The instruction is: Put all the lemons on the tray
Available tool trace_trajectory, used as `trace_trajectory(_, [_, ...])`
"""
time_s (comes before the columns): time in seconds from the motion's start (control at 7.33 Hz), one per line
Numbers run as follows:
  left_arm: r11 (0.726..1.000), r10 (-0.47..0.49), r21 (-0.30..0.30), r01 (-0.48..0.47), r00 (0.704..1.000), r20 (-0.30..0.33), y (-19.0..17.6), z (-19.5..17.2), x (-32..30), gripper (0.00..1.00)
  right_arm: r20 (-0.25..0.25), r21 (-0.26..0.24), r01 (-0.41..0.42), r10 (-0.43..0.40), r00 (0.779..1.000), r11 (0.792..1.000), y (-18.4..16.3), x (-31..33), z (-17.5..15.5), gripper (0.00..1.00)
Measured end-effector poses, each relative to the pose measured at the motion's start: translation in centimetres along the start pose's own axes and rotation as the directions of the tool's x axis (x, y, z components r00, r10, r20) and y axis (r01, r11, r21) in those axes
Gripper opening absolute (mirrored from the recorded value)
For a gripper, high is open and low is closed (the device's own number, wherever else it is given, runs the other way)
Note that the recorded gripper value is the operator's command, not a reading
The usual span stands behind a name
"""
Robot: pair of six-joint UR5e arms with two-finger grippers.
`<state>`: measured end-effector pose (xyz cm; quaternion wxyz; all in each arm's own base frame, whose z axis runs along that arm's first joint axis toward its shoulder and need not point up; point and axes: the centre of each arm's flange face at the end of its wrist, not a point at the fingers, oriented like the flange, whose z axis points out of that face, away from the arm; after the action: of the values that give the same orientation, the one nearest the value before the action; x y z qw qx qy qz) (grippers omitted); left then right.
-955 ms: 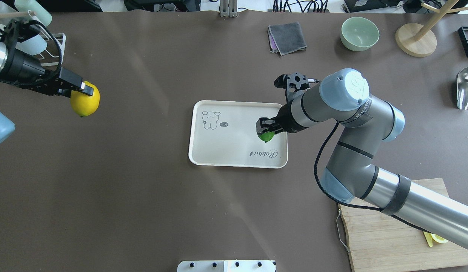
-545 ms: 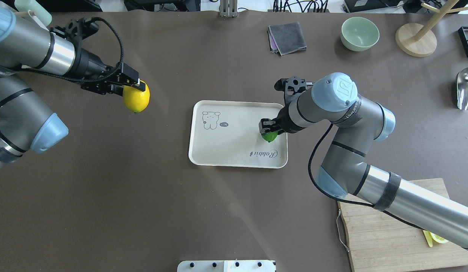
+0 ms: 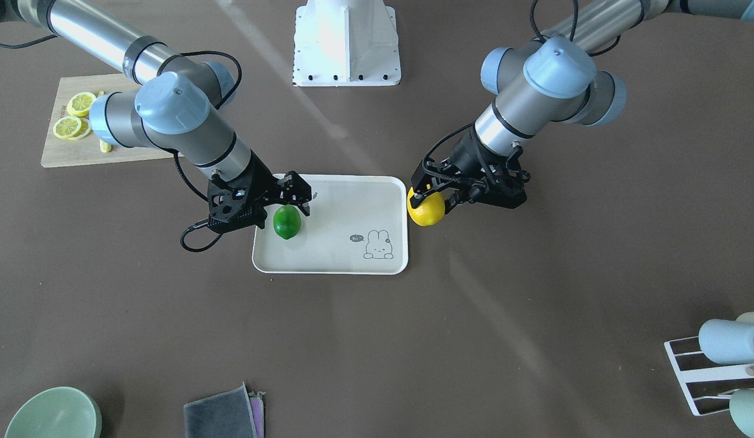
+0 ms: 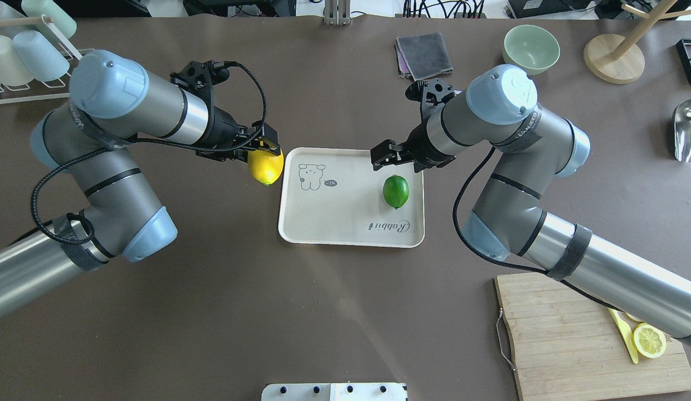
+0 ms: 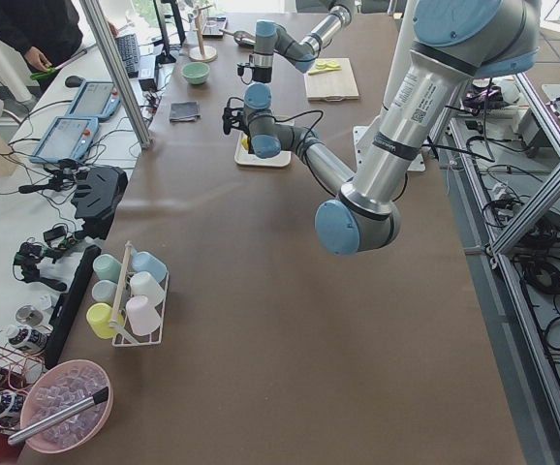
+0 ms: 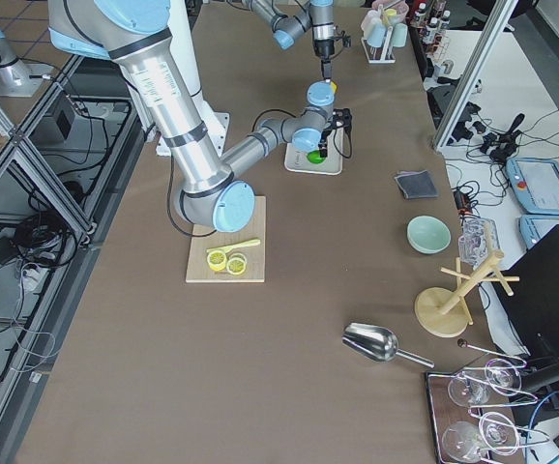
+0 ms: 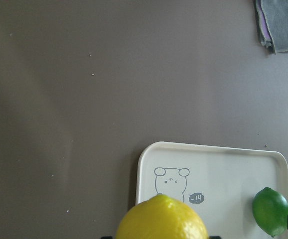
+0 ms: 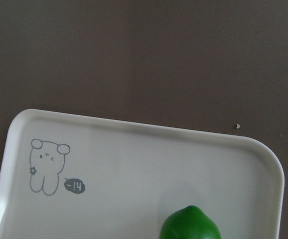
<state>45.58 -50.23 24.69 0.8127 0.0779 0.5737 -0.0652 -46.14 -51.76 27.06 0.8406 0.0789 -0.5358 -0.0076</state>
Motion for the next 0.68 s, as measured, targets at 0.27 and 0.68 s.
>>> trace_trajectory(0.27, [0.999, -0.015, 0.041, 0.014, 0.999, 0.029, 2.5, 5.1, 3.3, 0.0, 0.038, 0.024, -0.011, 0.01, 0.999, 1.0, -3.5, 1.5, -5.3, 1.0])
trace_trajectory(0.68, [0.997, -0.018, 0.076, 0.012, 0.997, 0.077, 3.2, 9.3, 4.5, 0.97, 0.073, 0.012, 0.022, -0.023, 0.997, 1.0, -8.3, 8.6, -13.3, 1.0])
